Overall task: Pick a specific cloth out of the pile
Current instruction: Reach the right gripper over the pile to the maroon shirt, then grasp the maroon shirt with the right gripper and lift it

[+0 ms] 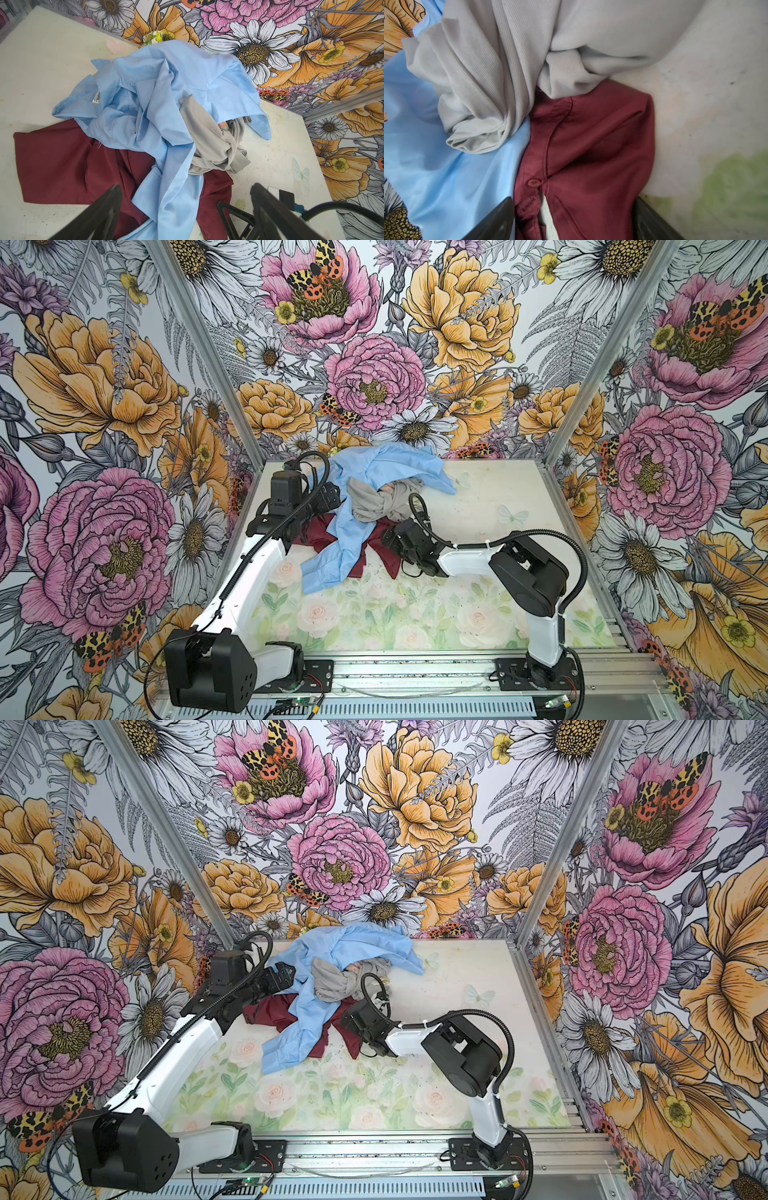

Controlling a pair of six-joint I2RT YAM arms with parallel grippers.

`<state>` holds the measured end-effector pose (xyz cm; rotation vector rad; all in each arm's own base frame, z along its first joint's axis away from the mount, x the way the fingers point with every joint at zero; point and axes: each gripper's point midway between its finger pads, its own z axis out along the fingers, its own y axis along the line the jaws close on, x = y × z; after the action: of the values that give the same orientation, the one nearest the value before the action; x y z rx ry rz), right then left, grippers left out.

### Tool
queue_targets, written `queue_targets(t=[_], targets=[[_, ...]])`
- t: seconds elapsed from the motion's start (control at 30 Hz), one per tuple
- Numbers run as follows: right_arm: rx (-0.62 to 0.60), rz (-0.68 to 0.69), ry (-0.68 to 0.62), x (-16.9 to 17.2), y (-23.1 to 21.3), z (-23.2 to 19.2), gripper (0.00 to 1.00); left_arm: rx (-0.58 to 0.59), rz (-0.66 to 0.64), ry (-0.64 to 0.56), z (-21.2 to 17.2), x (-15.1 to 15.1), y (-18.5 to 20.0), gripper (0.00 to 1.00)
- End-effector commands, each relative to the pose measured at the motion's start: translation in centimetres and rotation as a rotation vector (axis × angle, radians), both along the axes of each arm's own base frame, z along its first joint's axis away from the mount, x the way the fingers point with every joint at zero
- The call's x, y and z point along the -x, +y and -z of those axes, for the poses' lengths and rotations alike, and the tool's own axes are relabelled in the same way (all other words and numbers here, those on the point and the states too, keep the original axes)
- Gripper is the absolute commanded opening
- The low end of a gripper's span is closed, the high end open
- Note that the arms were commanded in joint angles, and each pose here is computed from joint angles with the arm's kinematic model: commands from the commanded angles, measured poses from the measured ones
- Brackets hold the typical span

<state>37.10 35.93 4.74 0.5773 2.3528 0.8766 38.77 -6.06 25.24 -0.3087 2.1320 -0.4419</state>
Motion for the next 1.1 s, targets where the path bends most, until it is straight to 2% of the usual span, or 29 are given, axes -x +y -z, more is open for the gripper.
queue_targets(t=[0.0,0.3,0.5,0.57,0.6,0.83,1.0,1.07], targets=[[-0.025,0.052,0.077,0.2,0.3,1.9,0.89,-0.022,-0.040,-0.016,-0.2,0.1,0.7,0.97],[-0.033,0.105,0.183,-0.5,1.7,4.8,0.83,-0.001,-0.025,-0.009,-0.1,0.2,0.3,0.97],[-0.024,0.148,0.209,-0.5,1.4,6.6,0.71,0.001,-0.022,-0.010,-0.1,0.2,0.1,0.96],[-0.019,0.158,0.212,-0.5,1.3,7.0,0.58,0.002,-0.017,-0.007,0.0,0.1,0.0,0.96],[-0.017,0.168,0.215,-0.5,1.1,7.2,0.55,0.002,-0.018,-0.006,0.0,0.1,0.0,0.96],[-0.012,0.189,0.206,-0.6,0.6,7.6,0.51,0.001,-0.006,0.002,0.3,0.1,-0.5,0.96],[0.010,0.189,0.153,-2.3,0.0,6.9,0.36,-0.003,-0.004,0.009,0.6,0.0,-0.6,0.96],[0.024,0.164,0.101,-3.2,0.2,5.3,0.20,-0.006,-0.004,0.010,0.7,0.1,-0.6,0.96]])
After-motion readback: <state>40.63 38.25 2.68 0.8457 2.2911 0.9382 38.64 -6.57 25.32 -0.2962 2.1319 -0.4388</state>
